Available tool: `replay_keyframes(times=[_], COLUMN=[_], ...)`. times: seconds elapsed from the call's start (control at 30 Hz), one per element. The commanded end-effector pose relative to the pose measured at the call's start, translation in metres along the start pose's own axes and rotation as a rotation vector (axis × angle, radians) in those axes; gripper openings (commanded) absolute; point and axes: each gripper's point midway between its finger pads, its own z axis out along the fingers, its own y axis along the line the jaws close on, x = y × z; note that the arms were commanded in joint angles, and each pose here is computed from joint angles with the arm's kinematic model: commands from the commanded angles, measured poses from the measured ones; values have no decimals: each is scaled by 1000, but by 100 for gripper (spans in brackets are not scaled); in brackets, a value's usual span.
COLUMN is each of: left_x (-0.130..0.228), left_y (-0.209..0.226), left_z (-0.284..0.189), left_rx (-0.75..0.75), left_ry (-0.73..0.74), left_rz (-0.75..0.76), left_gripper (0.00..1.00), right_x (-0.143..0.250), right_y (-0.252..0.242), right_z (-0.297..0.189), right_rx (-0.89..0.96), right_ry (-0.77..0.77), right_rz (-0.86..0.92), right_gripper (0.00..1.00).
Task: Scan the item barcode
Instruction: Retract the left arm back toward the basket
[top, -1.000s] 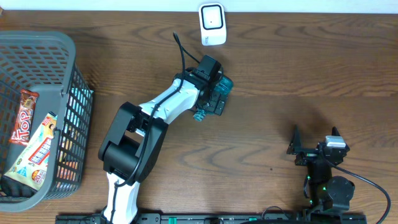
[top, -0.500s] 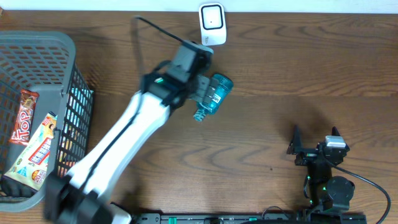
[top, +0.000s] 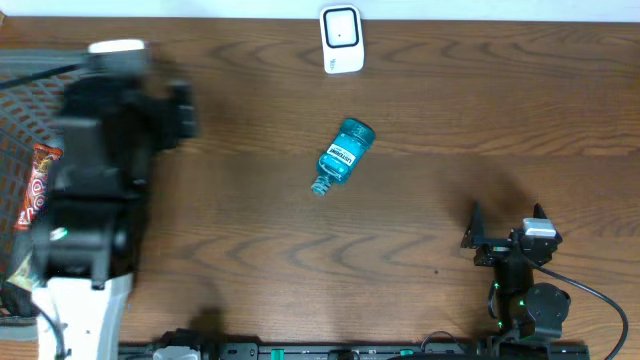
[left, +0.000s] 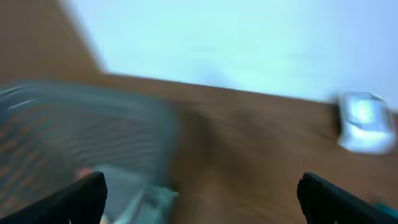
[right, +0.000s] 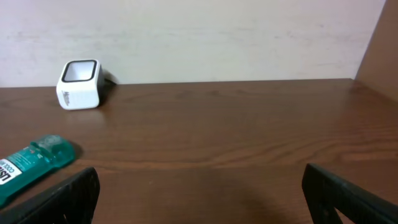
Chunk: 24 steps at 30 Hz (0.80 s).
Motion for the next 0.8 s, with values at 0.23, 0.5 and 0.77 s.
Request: replay_keyframes(times=[0.23, 0.5, 0.77], left_x=[79, 180, 256], left_y=[181, 236, 238], left_z=[16, 29, 33], left_rx=[-570, -856, -1071], left_ry=[180, 462, 706], left_rz=[-731, -1047, -1259], left_gripper=[98, 98, 98], right_x=[2, 2, 2], right_y=[3, 3, 3], right_z=[0, 0, 0], right_rx=[-13, -13, -13], right_ry=[6, 6, 6], right_rz=[13, 13, 13], right_gripper=[99, 99, 99])
